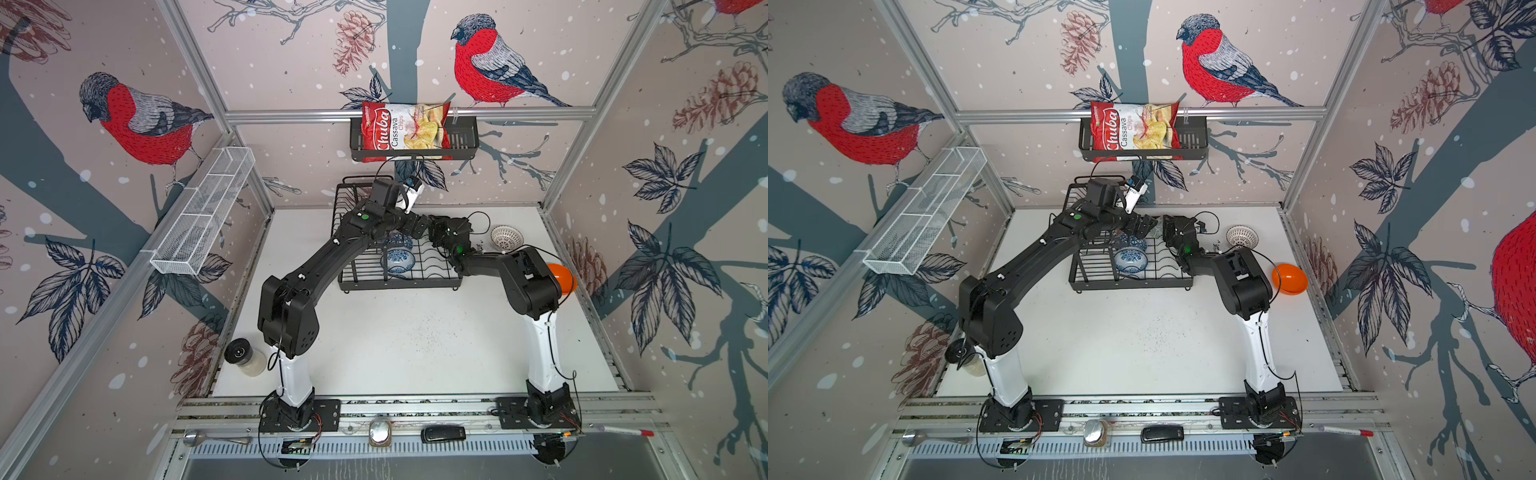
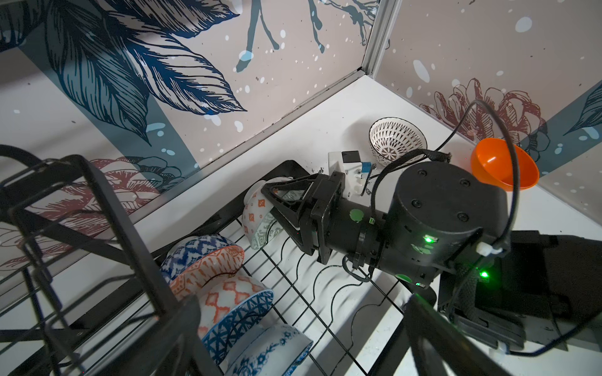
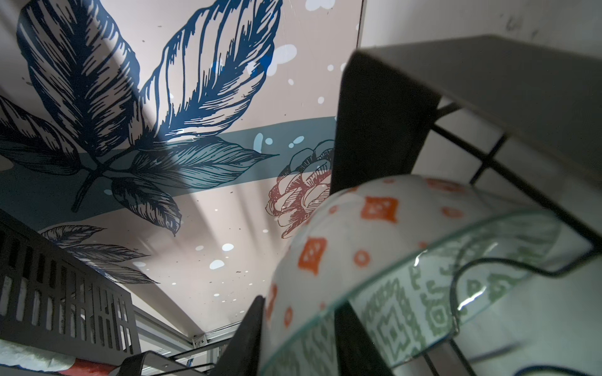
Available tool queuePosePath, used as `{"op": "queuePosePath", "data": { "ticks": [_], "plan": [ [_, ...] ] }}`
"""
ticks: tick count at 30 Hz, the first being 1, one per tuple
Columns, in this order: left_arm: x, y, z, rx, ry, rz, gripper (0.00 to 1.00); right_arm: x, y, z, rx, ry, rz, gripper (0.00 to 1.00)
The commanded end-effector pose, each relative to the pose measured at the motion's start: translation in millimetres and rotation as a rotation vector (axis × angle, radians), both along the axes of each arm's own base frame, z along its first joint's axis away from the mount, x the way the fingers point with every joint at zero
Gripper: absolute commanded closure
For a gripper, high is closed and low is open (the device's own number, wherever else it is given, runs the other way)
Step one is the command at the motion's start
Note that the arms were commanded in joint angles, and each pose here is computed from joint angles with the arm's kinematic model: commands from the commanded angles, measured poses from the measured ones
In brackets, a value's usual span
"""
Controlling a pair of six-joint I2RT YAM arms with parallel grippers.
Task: Load the bowls into the dish rack
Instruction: 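Press the green-patterned bowl upright beside the blue bowls with the right gripper, then open the right gripper and move it away from the rack toward the orange bowl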
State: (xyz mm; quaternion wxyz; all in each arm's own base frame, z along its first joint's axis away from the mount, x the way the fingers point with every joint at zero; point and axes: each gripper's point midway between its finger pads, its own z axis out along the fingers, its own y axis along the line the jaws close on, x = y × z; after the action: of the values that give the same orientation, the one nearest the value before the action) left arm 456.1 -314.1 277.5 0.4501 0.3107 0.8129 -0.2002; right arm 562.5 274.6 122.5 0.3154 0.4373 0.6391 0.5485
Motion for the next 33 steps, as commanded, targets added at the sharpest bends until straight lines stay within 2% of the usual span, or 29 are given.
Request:
{"op": "queuePosePath", "data": {
  "ticks": [1, 18, 28, 33],
  "plan": [
    [5.4, 13.6, -7.1, 0.026, 0.025, 0.063, 0.02, 0.4, 2.8, 12.1, 0.001, -0.020, 0.014, 0.63],
    [4.1, 12.3, -4.7, 0.016, 0.027, 0.058, 0.02, -4.1, -0.3, 29.9, -0.007, -0.035, 0.010, 0.58],
    [3.8, 13.9, 1.2, 0.001, 0.022, 0.072, 0.02, -18.9, -8.8, 39.5, -0.041, -0.001, 0.006, 0.41],
    [4.4, 13.5, -0.5, -0.003, 0.029, 0.078, 0.02, -29.6, -16.0, 46.6, -0.040, 0.010, 0.016, 0.29]
  ]
}}
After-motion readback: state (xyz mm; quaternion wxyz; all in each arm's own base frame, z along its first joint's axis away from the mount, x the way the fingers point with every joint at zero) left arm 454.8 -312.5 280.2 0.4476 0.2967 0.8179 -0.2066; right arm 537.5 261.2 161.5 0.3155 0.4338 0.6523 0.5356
